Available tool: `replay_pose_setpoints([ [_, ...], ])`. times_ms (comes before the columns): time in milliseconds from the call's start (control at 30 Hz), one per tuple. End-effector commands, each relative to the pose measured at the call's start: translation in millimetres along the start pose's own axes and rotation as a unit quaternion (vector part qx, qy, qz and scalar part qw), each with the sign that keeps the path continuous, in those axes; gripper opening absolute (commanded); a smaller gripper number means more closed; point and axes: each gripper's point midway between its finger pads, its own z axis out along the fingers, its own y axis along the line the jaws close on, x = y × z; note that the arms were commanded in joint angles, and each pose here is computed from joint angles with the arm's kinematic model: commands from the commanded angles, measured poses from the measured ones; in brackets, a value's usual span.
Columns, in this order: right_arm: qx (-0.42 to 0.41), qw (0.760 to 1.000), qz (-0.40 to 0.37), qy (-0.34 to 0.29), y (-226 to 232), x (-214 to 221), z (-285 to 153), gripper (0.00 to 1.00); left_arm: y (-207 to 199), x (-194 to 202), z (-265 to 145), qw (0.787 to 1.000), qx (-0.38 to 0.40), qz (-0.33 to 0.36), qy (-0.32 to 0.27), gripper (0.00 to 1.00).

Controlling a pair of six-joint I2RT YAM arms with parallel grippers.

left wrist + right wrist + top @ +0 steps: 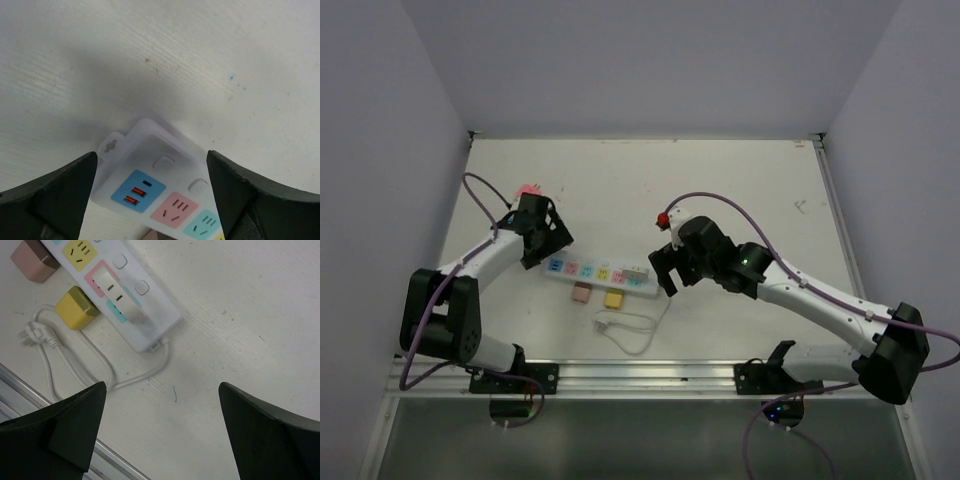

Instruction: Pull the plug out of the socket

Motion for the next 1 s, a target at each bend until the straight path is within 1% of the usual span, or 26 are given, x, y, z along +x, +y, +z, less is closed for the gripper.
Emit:
replay_pose_setpoints([
  [0, -0.009, 1.000, -0.015, -0.012, 0.5, -1.4, -15.0, 0.99, -21.3, -18.6, -31.5, 0.994, 0.060, 0.085, -0.038, 0.96],
  [33, -0.007, 1.000, -0.015, -0.013, -0.9, -1.2, -16.3, 0.99, -29.5, -24.4, -38.8, 0.990, 0.074, 0.111, -0.045, 0.97],
  [67, -0.009, 1.000, -0.016, -0.016, -0.7, -2.1, -18.2, 0.99, -31.9, -27.1, -44.0, 0.981, 0.086, 0.165, -0.052, 1.00],
  [133, -0.016, 1.000, -0.021, -0.011, 1.0, 0.2, -19.4, 0.99, -43.4, -26.3, -54.4, 0.967, 0.118, 0.218, -0.053, 1.00],
  [167, -0.019, 1.000, -0.022, -0.012, 1.8, 0.9, -20.2, 0.99, -49.5, -24.4, -60.2, 0.952, 0.134, 0.268, -0.061, 1.00],
  [200, -0.026, 0.999, -0.026, -0.010, 4.2, 2.2, -20.6, 0.99, -53.1, -21.7, -63.4, 0.945, 0.142, 0.290, -0.061, 1.00],
  [233, -0.028, 0.999, -0.027, -0.011, 4.5, 1.9, -20.6, 0.99, -63.1, -13.9, -68.7, 0.932, 0.173, 0.315, -0.053, 1.00],
  [267, -0.028, 0.999, -0.028, -0.009, 4.3, 3.9, -20.4, 0.99, -66.5, -9.0, -71.3, 0.921, 0.182, 0.340, -0.055, 1.00],
  [333, -0.031, 0.999, -0.028, -0.009, 4.9, 4.4, -21.7, 0.99, -71.3, -0.5, -70.4, 0.913, 0.187, 0.358, -0.057, 1.00],
  [433, -0.033, 0.999, -0.028, -0.007, 5.6, 4.1, -23.4, 0.99, -69.4, 12.3, -58.7, 0.918, 0.173, 0.354, -0.042, 1.00],
  [567, -0.034, 0.999, -0.028, -0.002, 6.4, 5.7, -22.0, 0.99, -66.9, 30.2, -45.7, 0.933, 0.165, 0.320, -0.020, 0.99],
  [600, -0.035, 0.999, -0.028, 0.000, 6.6, 6.7, -20.6, 0.99, -60.0, 28.5, -40.7, 0.938, 0.142, 0.315, -0.028, 0.98],
  [700, -0.049, 0.998, -0.032, 0.000, 12.8, 2.8, -15.8, 0.98, -54.0, 29.2, -37.7, 0.948, 0.117, 0.293, -0.034, 0.96],
  [733, -0.051, 0.998, -0.035, 0.001, 14.1, 0.2, -12.7, 0.97, -52.5, 28.9, -37.1, 0.953, 0.111, 0.280, -0.034, 0.93],
  [833, -0.085, 0.995, -0.054, 0.001, 27.1, -9.0, -7.9, 0.90, -45.3, 28.1, -35.3, 0.961, 0.087, 0.262, -0.037, 0.91],
  [867, -0.094, 0.993, -0.068, 0.015, 30.1, -6.7, 0.2, 0.88, -43.4, 28.2, -34.8, 0.962, 0.079, 0.259, -0.039, 0.91],
  [900, -0.100, 0.992, -0.075, 0.015, 32.5, -9.3, 2.7, 0.86, -40.8, 25.4, -34.1, 0.963, 0.066, 0.257, -0.046, 0.91],
  [933, -0.105, 0.991, -0.084, 0.010, 35.1, -17.0, 4.8, 0.79, -40.3, 27.8, -32.2, 0.963, 0.061, 0.259, -0.043, 0.91],
  [967, -0.111, 0.989, -0.094, 0.018, 37.1, -16.4, 12.0, 0.77, -38.4, 29.4, -30.7, 0.963, 0.055, 0.261, -0.041, 0.91],
])
